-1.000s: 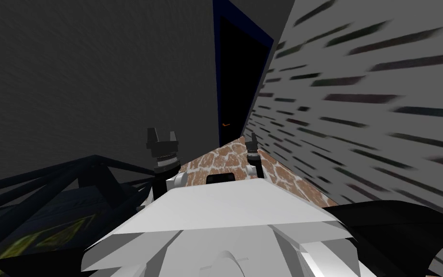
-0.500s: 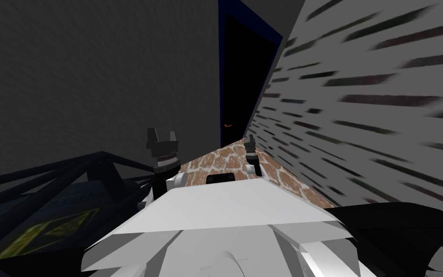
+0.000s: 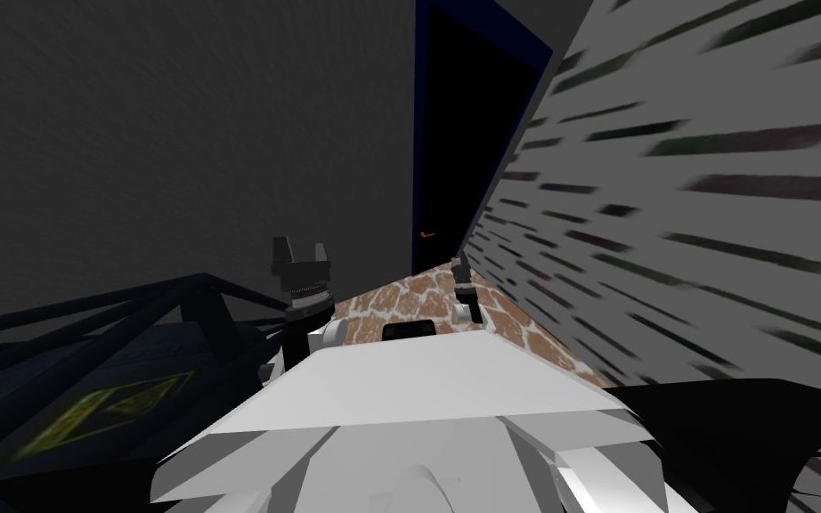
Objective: Pull the door open
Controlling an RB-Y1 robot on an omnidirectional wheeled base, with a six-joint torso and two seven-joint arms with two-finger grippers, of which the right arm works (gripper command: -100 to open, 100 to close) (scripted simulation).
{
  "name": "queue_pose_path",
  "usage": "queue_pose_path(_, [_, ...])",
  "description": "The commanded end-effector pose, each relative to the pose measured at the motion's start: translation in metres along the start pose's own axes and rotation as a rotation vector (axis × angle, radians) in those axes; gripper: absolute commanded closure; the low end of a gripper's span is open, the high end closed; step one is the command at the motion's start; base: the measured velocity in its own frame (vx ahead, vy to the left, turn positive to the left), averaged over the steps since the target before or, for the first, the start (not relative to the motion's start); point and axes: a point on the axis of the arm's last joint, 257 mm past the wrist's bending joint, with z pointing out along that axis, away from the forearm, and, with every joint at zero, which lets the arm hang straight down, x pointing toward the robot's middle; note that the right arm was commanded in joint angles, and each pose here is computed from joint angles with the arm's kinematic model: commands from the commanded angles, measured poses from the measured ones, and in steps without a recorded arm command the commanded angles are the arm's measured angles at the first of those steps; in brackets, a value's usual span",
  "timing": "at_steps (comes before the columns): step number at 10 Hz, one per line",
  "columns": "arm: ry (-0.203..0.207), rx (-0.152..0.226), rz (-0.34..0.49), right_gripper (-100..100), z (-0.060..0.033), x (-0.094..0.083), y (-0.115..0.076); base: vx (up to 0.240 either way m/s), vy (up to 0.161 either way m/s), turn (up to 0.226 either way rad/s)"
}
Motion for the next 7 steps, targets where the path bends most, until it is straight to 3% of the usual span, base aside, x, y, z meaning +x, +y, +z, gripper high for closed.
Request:
queue_pose_path(1, [-0.003,0.019,0.001,-100,-0.002,-0.003,-0.013,0.049,-0.035,0.084])
queue_pose_path(7, [-0.021,0.093,0.002,-100,-0.0079,-0.016,-0.06,0.06,-0.058,0.143])
